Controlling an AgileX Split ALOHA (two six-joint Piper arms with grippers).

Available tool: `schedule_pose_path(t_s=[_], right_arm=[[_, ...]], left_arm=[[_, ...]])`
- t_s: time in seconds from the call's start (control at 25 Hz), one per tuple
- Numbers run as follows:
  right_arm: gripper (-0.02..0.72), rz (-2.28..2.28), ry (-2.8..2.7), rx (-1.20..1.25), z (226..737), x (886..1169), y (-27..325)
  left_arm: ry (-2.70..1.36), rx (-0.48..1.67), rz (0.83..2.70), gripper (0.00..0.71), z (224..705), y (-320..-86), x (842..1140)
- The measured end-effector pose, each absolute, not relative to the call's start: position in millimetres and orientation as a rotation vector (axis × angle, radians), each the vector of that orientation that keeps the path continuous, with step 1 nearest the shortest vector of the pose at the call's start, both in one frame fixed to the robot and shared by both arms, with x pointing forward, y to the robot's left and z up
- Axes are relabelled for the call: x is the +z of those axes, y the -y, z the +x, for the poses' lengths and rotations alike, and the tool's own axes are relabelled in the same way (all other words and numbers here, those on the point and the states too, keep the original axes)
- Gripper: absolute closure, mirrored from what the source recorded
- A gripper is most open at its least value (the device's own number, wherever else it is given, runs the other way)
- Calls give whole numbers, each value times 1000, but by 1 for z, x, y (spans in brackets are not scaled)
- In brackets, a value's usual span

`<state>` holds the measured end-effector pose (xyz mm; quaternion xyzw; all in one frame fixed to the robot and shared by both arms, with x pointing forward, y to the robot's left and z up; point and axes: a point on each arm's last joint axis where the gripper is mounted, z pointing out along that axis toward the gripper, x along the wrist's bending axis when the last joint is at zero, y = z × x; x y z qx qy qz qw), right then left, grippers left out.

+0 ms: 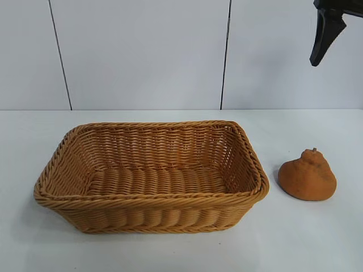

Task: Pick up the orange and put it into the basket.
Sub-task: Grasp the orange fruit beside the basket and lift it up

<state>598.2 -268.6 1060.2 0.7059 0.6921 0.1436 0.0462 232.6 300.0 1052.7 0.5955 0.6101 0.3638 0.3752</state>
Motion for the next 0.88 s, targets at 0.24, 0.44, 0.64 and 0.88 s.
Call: schedule_pose_path(t_s=[0.24,0.44,0.64,0.88], right_arm=[[52,2261,-2187,330,612,999,265],[52,2379,-2235,211,622,931,262],[123,2420,-2257,129,627,886,262],[577,2389,-2269,114,629,890,263]], left_arm=[[-1561,932,1523,95,233,-300,1053],[-1561,932,1523,95,233,-300,1053],[-1561,932,1523,95,233,-300,1053],[-1561,932,1523,95,233,-300,1053]])
